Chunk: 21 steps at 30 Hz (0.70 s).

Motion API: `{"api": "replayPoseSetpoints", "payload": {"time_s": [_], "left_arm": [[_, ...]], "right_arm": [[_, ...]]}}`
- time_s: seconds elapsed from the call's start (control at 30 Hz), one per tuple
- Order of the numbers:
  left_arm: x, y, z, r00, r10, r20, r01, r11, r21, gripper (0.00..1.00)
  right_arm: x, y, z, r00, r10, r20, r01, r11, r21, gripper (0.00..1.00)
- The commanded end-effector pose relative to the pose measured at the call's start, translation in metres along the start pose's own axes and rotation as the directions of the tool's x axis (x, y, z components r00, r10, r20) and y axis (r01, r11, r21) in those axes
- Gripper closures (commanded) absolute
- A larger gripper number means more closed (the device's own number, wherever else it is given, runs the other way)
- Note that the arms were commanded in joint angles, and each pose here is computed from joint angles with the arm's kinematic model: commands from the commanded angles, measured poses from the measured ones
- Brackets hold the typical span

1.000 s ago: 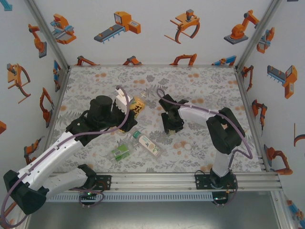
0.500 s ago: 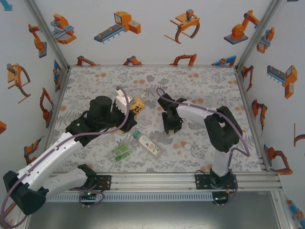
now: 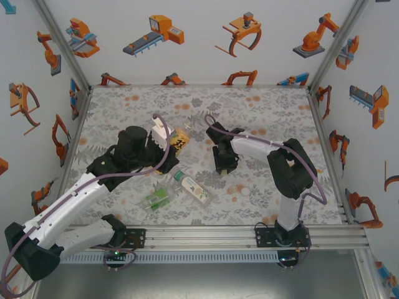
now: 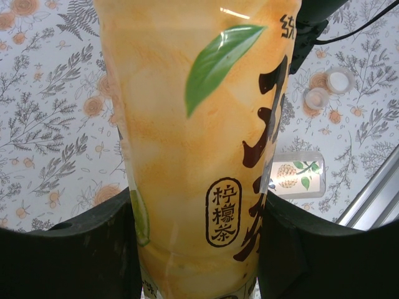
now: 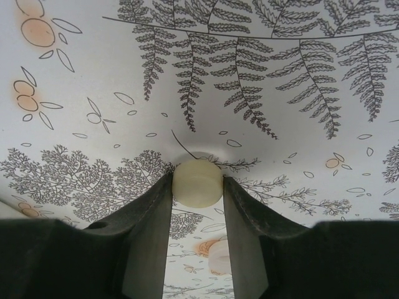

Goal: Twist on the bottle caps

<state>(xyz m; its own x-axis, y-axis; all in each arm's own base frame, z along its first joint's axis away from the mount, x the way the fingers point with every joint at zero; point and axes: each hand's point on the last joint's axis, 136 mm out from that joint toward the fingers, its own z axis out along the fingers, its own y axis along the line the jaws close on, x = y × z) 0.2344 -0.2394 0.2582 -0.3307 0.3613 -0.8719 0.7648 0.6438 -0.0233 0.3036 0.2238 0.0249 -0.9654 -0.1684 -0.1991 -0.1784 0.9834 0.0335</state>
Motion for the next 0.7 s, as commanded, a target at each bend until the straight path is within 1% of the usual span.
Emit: {"api": "replayPoseSetpoints", "payload": {"time_s": [0.0,0.13,0.27,0.5,0.67], "left_arm": [[-0.005,0.0,-0.001,1.0,0.005,0.027,-0.005,1.0,0.008,0.96],[-0.004,-0.001,-0.001,1.0,-0.002,0.026,0.002,1.0,0.013,0.96],[-0.004,-0.002,0.0,1.0,-0.004,0.027,0.004,1.0,0.016,0.96],[-0.002,-0.002,0.0,1.0,-0.005,0.026,0.004,1.0,0.017,0.96],[-0.001,-0.004,0.001,1.0,0.015,0.025,-0.016,0.999,0.029,0.96]], "right_arm": [[-0.005,-0.012,-0.002,0.999,0.008,0.031,-0.01,0.998,0.061,0.58],[-0.006,-0.012,-0.003,0.999,0.006,0.04,-0.009,0.999,0.054,0.58],[-0.009,-0.01,-0.005,0.998,0.003,0.057,-0.005,0.999,0.041,0.61],[-0.011,-0.009,-0.008,0.997,-0.006,0.075,0.004,0.999,0.032,0.63],[-0.013,-0.011,-0.015,0.995,-0.008,0.097,0.004,0.999,0.035,0.72]]}}
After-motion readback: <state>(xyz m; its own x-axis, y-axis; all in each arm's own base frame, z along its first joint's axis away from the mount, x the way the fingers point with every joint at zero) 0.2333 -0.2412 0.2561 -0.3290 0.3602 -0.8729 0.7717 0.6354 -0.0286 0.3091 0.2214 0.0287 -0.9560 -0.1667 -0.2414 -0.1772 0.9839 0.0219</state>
